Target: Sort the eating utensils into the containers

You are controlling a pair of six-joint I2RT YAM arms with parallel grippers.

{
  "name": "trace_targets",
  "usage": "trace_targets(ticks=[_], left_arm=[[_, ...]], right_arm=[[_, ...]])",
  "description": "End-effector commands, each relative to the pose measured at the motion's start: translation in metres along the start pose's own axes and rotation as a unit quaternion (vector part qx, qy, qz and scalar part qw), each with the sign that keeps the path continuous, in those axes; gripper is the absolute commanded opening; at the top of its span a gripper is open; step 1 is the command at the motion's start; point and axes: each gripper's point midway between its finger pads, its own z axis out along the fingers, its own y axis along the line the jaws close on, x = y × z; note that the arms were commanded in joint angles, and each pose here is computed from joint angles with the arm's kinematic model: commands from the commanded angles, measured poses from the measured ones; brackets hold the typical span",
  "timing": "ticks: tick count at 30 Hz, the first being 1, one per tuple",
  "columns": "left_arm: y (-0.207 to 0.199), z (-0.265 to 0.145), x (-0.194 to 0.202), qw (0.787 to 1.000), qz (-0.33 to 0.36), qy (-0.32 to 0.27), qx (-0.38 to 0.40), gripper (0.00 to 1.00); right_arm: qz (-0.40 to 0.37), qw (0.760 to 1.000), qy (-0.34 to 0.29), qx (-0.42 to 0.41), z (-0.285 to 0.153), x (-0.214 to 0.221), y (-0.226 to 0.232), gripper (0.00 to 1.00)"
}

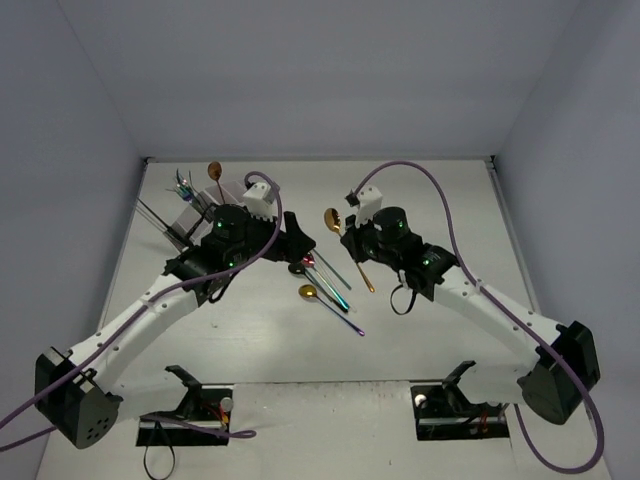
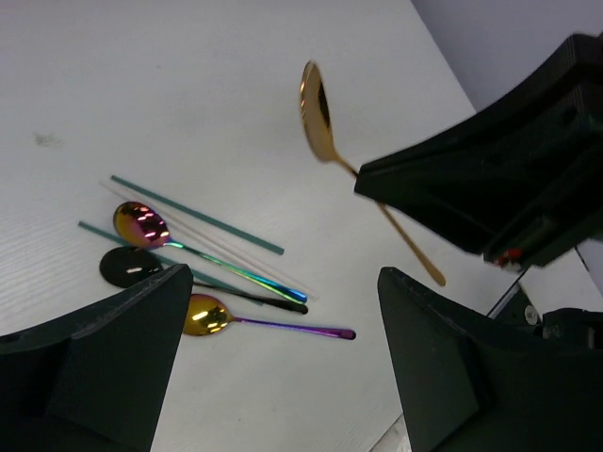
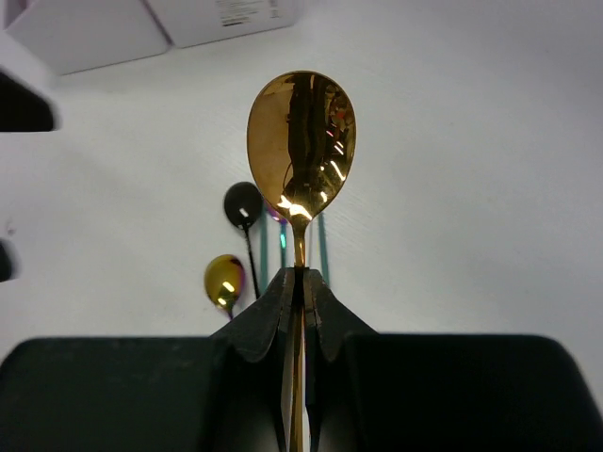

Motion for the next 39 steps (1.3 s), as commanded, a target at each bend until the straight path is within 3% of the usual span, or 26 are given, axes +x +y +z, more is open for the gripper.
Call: trace_targets(ticks=[1,9,12,18,23,28,30,35,39], left_arm=[[-0.044,0.009,-0.06,0.994,-0.007,-0.09,0.055,0.77],[-0.043,0.033,-0.063,0.995,-0.019,-0.09,0.033,0.73],[-0.043,0.042,-0.063,0.996,-0.022,-0.087,0.03,0.63],[-0.049,0.055,-0.063,0.996,-0.023,-0.084,0.032,0.24],[-0.053,0.06,-0.066,0.994,-0.022,-0.096,0.044,0.01],[-0.053,0.06,-0.072,0.992,-0.018,-0.114,0.045,0.0],[-0.05,0.059,-0.075,0.992,-0.013,-0.12,0.037,0.0],[-0.026,0.054,-0.088,0.99,0.005,-0.14,-0.012,0.0],[0.019,0.047,-0.106,0.986,0.024,-0.142,-0.088,0.0]], right_arm=[[-0.025,0.994,-0.072,-0.074,-0.018,-0.034,0.032,0.0],[-0.022,0.989,-0.103,-0.106,-0.027,-0.05,0.047,0.0],[-0.021,0.988,-0.109,-0.11,-0.028,-0.053,0.049,0.0],[-0.02,0.987,-0.117,-0.112,-0.026,-0.055,0.05,0.0],[-0.018,0.986,-0.118,-0.114,-0.021,-0.054,0.051,0.0],[-0.017,0.986,-0.116,-0.115,-0.017,-0.052,0.051,0.03],[-0.017,0.987,-0.117,-0.112,-0.017,-0.053,0.05,0.14],[-0.02,0.987,-0.118,-0.105,-0.016,-0.053,0.048,0.62],[-0.019,0.988,-0.118,-0.093,-0.015,-0.052,0.043,0.83]])
